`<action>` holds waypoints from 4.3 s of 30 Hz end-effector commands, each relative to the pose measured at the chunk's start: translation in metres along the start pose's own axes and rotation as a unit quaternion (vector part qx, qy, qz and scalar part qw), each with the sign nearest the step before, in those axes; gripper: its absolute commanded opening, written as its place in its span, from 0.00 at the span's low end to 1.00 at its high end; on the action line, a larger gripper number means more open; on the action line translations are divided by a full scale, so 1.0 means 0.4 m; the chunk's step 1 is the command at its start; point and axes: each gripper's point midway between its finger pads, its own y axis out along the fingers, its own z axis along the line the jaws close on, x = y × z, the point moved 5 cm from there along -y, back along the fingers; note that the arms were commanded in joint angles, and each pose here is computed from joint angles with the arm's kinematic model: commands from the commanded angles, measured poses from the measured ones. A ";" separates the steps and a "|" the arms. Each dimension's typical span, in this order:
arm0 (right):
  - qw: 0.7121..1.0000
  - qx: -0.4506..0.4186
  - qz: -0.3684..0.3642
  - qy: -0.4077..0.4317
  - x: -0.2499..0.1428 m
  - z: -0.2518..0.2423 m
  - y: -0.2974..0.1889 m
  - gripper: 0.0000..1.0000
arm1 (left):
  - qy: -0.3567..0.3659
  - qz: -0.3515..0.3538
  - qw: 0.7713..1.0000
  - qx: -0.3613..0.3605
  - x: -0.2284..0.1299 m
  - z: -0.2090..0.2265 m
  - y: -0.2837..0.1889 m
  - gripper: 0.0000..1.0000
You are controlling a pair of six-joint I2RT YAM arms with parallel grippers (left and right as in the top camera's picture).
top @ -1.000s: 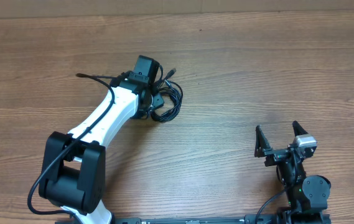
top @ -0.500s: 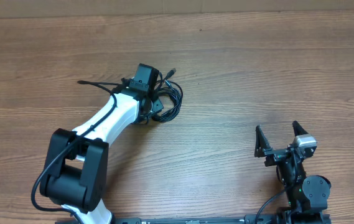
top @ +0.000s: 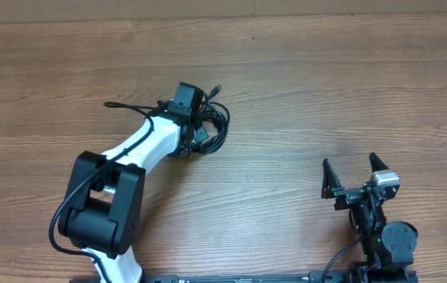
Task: Untangle cables
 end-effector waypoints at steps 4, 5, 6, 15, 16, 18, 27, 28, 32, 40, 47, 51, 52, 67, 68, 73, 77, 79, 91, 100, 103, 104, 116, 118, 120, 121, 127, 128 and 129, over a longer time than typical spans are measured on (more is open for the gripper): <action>1.000 -0.002 -0.003 -0.002 -0.005 -0.001 0.000 1.00 | 0.013 0.055 0.996 0.067 -0.068 0.059 0.093 0.04; 1.000 -0.002 -0.003 -0.002 -0.005 -0.001 0.000 1.00 | 0.014 0.062 0.995 0.072 -0.075 0.064 0.102 0.04; 1.000 -0.002 -0.003 -0.002 -0.005 -0.001 0.000 1.00 | 0.014 0.067 0.995 0.078 -0.081 0.069 0.107 0.04; 1.000 -0.002 -0.003 -0.002 -0.005 -0.001 0.000 1.00 | 0.029 0.071 0.994 0.083 -0.060 0.068 0.038 0.04; 1.000 -0.002 -0.003 -0.002 -0.005 -0.001 0.000 1.00 | 0.029 0.067 0.994 0.079 -0.053 0.063 0.021 0.04; 1.000 -0.002 -0.003 -0.002 -0.005 -0.001 0.000 1.00 | 0.047 0.052 0.996 0.062 -0.033 0.046 -0.025 0.04; 1.000 -0.002 -0.003 -0.002 -0.005 -0.001 0.000 1.00 | 0.193 -0.033 0.979 -0.047 0.018 -0.015 -0.240 0.04; 1.000 -0.002 -0.003 -0.002 -0.005 -0.001 0.000 1.00 | 0.201 -0.043 0.977 -0.054 0.022 -0.016 -0.260 0.04; 1.000 -0.004 -0.003 -0.002 -0.005 -0.002 0.000 1.00 | 0.218 -0.081 0.970 -0.077 0.033 -0.022 -0.332 0.04; 0.970 0.152 0.027 0.190 0.000 0.094 -0.015 1.00 | 0.259 -0.045 0.949 -0.173 -0.006 -0.071 -0.359 0.04; 0.809 0.287 0.179 0.480 -0.003 0.195 -0.070 1.00 | 0.371 -0.027 0.873 -0.316 -0.052 -0.147 -0.404 0.04; 0.824 0.292 0.140 0.465 0.027 0.189 -0.065 1.00 | 0.387 -0.017 0.847 -0.363 -0.070 -0.167 -0.425 0.04; 0.827 0.297 0.131 0.459 0.034 0.189 -0.066 0.99 | 0.388 -0.015 0.843 -0.372 -0.073 -0.170 -0.429 0.04; 0.761 0.212 0.212 0.576 -0.033 0.170 -0.026 0.76 | 0.388 0.059 0.723 -0.568 -0.141 -0.224 -0.550 0.04; 0.759 0.204 0.217 0.579 -0.041 0.167 -0.022 0.76 | 0.382 0.065 0.723 -0.572 -0.142 -0.225 -0.554 0.04; 0.764 0.213 0.202 0.574 -0.024 0.166 -0.006 0.73 | 0.367 0.078 0.728 -0.573 -0.145 -0.229 -0.557 0.04; 0.768 0.214 0.192 0.572 -0.016 0.165 0.004 0.71 | 0.346 0.091 0.735 -0.576 -0.150 -0.249 -0.565 0.04; 0.767 0.210 0.197 0.574 -0.023 0.167 0.006 0.68 | 0.335 0.093 0.745 -0.569 -0.153 -0.261 -0.565 0.04; 0.775 0.187 0.175 0.578 -0.022 0.167 0.030 0.50 | 0.296 0.112 0.776 -0.546 -0.236 -0.351 -0.578 0.04; 0.763 0.195 0.166 0.593 -0.006 0.169 0.036 0.38 | 0.249 0.117 0.769 -0.577 -0.226 -0.389 -0.622 0.04; 0.747 0.199 0.156 0.615 0.011 0.167 0.037 0.43 | 0.248 0.120 0.769 -0.577 -0.228 -0.389 -0.621 0.04; 0.736 0.192 0.157 0.630 0.011 0.165 0.038 0.43 | 0.247 0.122 0.769 -0.577 -0.229 -0.389 -0.622 0.04; 0.730 0.185 0.126 0.646 0.033 0.151 0.045 0.06 | 0.244 0.132 0.772 -0.572 -0.245 -0.393 -0.620 0.04; 0.743 0.207 0.111 0.627 0.054 0.156 0.041 0.04 | 0.236 0.129 0.783 -0.561 -0.241 -0.390 -0.609 0.04; 0.756 0.238 0.091 0.604 0.082 0.163 0.033 0.04 | 0.224 0.125 0.801 -0.541 -0.237 -0.384 -0.588 0.04; 0.762 0.253 0.081 0.590 0.096 0.168 0.028 0.04 | 0.217 0.123 0.811 -0.529 -0.235 -0.381 -0.578 0.04; 0.770 0.337 0.056 0.539 0.154 0.199 -0.009 0.04 | 0.174 0.093 0.875 -0.443 -0.212 -0.349 -0.503 0.04; 0.770 0.349 0.053 0.532 0.162 0.204 -0.016 0.04 | 0.169 0.089 0.880 -0.435 -0.208 -0.347 -0.495 0.04; 0.769 0.362 0.050 0.524 0.170 0.209 -0.023 0.04 | 0.163 0.088 0.883 -0.431 -0.206 -0.346 -0.492 0.04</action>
